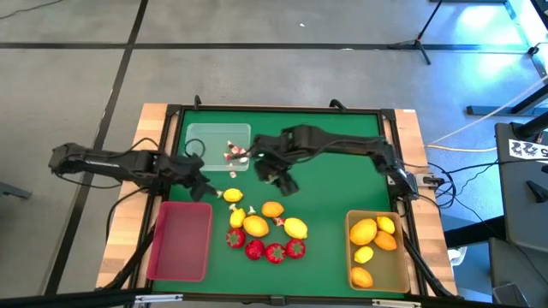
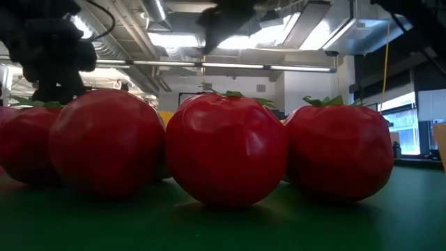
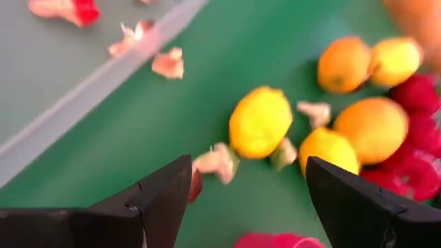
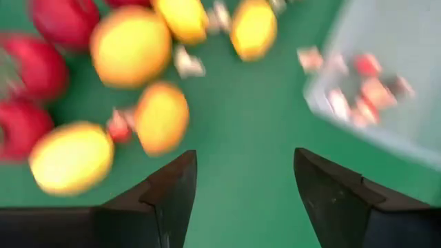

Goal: Sort produce into baskets
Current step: Put the brown mushroom into the transparent bin

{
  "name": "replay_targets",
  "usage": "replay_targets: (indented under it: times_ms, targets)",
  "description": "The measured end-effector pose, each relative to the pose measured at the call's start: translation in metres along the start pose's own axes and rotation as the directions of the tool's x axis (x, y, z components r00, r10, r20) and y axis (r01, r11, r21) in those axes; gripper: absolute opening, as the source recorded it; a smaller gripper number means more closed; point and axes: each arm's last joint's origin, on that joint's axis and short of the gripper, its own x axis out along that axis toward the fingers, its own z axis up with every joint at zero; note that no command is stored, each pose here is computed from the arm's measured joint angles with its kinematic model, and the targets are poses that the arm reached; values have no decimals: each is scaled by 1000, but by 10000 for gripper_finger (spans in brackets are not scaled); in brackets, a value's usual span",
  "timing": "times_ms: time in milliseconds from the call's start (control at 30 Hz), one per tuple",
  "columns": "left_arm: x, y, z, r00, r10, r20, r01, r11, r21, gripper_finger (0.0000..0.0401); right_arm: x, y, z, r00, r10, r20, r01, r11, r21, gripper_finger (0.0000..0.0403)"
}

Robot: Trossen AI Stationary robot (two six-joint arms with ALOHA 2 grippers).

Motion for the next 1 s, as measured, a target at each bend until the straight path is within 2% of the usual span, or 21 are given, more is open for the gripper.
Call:
replay_targets:
  times_ms: [100,267,433,567,733,1000]
  targets:
    - [9,1,-1,997,53,-55,-50,998,39,279,-29,6,-12,994,-70,-84,72,997,26,238]
    - [18,5,-5,980,169,-109,-166,986,31,279,-78,18,-27,990,-116,-78,126,982,142,238]
    - [26,10,-9,949,264,-174,-262,964,35,279,-104,26,-36,990,-128,-54,137,971,194,238]
    - [32,11,-8,934,317,-163,-315,948,41,279,-110,27,-38,990,-134,-43,140,966,216,238]
    - [39,6,-4,950,287,-123,-285,958,29,279,-108,27,-38,990,-129,-54,138,967,216,238]
    - [46,5,-5,946,276,-169,-271,961,54,278,-106,27,-38,990,-127,-58,136,967,216,238]
